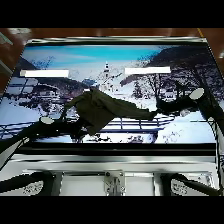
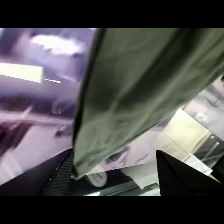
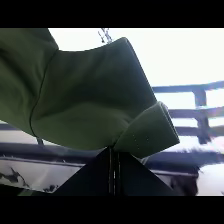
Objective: Fold the shirts.
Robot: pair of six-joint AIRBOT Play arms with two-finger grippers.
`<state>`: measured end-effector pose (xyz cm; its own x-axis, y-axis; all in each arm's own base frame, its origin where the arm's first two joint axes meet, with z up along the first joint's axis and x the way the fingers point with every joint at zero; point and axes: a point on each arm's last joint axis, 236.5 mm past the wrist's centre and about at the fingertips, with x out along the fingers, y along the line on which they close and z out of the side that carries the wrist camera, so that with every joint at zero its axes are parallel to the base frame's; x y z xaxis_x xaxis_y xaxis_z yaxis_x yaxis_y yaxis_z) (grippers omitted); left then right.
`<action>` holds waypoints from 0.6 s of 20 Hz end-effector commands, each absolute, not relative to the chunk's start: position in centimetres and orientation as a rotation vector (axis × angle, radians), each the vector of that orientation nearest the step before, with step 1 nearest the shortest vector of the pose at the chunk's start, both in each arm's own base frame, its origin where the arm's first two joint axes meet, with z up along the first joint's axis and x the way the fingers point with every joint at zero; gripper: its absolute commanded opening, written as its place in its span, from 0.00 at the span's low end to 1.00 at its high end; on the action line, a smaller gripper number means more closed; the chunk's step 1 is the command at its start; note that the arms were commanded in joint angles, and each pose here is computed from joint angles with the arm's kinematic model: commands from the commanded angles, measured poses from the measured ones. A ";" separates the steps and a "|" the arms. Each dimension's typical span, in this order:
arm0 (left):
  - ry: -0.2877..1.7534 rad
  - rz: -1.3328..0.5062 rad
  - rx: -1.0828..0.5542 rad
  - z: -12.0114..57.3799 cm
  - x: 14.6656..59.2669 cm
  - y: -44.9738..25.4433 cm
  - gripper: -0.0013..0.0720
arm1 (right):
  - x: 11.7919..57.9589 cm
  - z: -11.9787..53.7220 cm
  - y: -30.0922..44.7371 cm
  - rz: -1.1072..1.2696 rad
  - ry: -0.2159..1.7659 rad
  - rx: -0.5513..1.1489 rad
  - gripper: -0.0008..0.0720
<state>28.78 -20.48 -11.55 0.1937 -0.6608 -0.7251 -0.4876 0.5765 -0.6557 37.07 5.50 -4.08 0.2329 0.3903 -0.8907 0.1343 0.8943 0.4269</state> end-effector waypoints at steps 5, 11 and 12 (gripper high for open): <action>1.347 -0.093 -1.080 -12.8 31.0 -21.9 0.27 | 37.3 -4.1 5.5 0.182 1.329 0.468 0.09; 1.201 -0.304 -0.940 -7.3 33.7 -22.9 0.06 | 37.8 -3.1 6.6 0.218 1.304 0.523 0.09; 1.114 -0.387 -0.872 -3.8 34.9 -23.1 0.06 | 38.2 -2.0 7.1 0.249 1.270 0.525 0.09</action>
